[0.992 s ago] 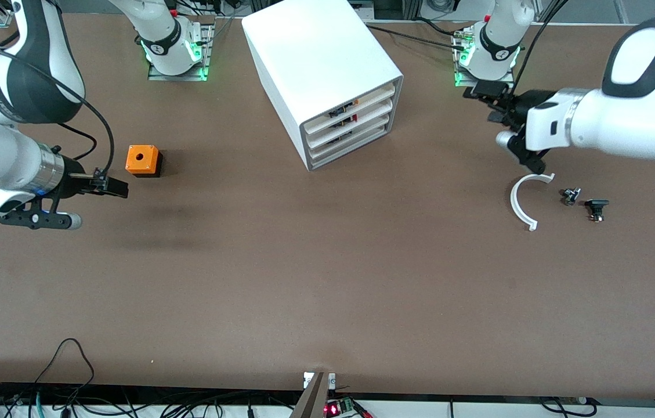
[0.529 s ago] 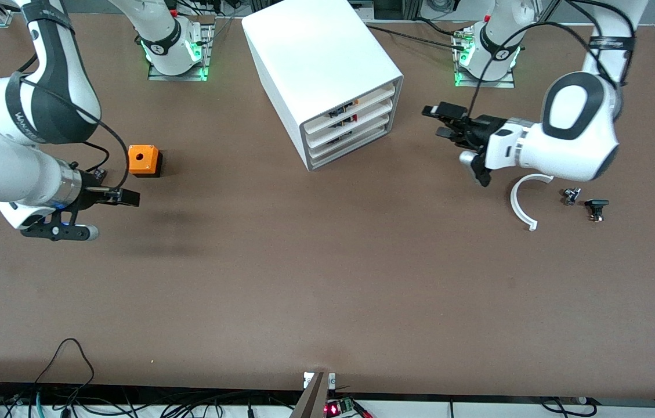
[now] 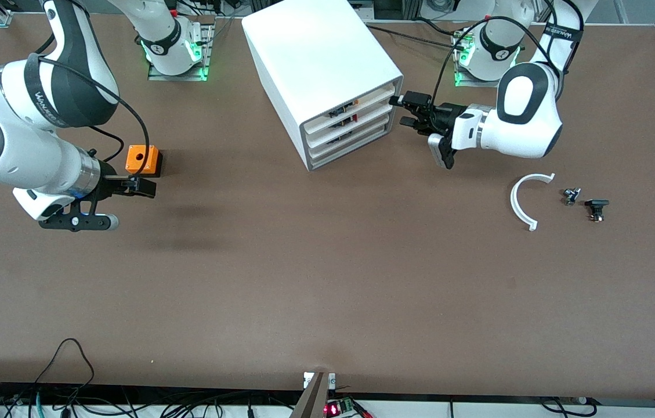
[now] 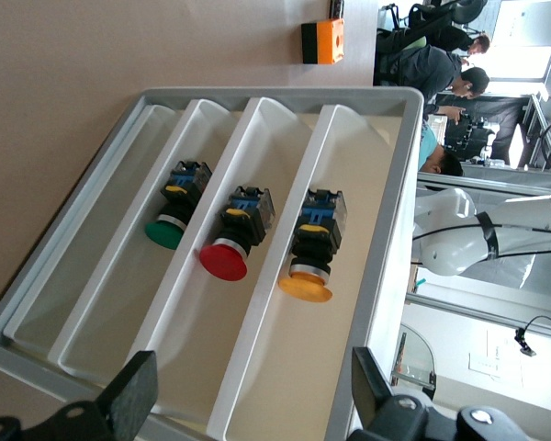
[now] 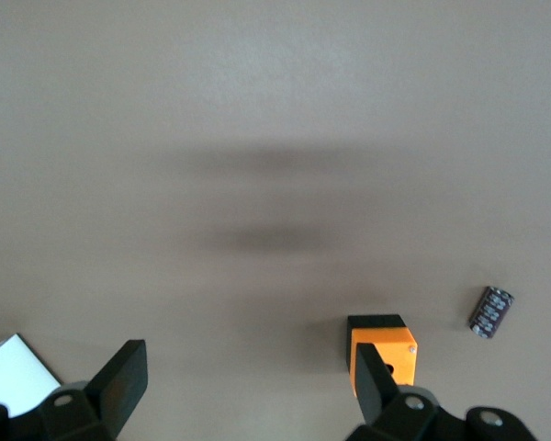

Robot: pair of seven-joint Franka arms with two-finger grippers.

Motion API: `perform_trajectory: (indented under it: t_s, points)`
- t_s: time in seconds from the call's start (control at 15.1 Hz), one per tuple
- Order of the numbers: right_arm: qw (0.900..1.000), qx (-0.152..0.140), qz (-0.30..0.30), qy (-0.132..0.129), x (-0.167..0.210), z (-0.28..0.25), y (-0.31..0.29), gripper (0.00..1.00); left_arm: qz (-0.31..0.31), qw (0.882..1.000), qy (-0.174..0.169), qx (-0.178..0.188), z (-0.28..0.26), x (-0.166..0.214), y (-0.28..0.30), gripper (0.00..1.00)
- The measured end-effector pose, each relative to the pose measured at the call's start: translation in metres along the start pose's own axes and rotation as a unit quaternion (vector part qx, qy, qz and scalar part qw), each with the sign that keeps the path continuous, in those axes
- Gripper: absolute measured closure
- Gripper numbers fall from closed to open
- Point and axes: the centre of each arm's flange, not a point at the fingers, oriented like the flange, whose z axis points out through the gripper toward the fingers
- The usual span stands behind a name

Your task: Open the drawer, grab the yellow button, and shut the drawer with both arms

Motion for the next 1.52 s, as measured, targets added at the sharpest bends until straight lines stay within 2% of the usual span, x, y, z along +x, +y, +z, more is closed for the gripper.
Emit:
perform_trajectory:
  t_s: [0.07,0.13,0.4,0.6,0.73,0.79,0.86,0.93,1.12,1.26,1.52]
  points:
    - [1.0,0.001,-0.002,0.006,0.002,0.0,-0.002,0.0,0.007,1.0,-0.001,-0.006,0.006,-0.001,0.001,0.12]
    - [1.0,0.001,-0.004,0.008,0.002,0.001,-0.006,0.0,0.015,1.0,-0.001,-0.01,0.011,-0.003,0.001,0.22]
    - [0.999,-0.028,-0.013,0.011,0.004,0.005,-0.006,0.0,0.042,0.999,-0.001,-0.007,0.024,-0.011,-0.011,0.28]
    - [1.0,-0.017,-0.003,0.012,0.005,0.002,-0.01,0.0,0.049,0.999,0.002,-0.004,0.034,-0.017,-0.019,0.31]
    - [0.999,-0.002,0.047,0.006,0.005,-0.008,-0.027,0.0,0.057,0.998,0.014,-0.009,0.049,-0.019,-0.018,0.32]
    - [0.997,0.01,0.079,-0.003,0.005,-0.013,-0.04,0.0,0.062,0.998,0.019,-0.006,0.06,-0.02,-0.017,0.37]
    - [0.994,0.022,0.103,-0.011,0.006,-0.018,-0.051,0.0,0.063,0.998,0.022,-0.003,0.067,-0.02,-0.016,0.37]
    - [0.991,0.036,0.129,-0.018,0.007,-0.022,-0.061,0.0,0.063,0.998,0.025,0.0,0.069,-0.02,-0.016,0.43]
    - [0.983,0.052,0.177,-0.021,0.013,-0.029,-0.08,0.0,0.071,0.997,0.019,0.001,0.074,-0.023,-0.016,0.74]
    - [0.98,0.054,0.192,-0.017,0.012,-0.032,-0.094,0.0,0.082,0.996,0.019,-0.005,0.074,-0.023,-0.012,0.85]
    - [0.967,0.061,0.246,-0.007,0.01,-0.043,-0.127,0.0,0.092,0.996,0.02,-0.004,0.072,-0.023,-0.012,0.85]
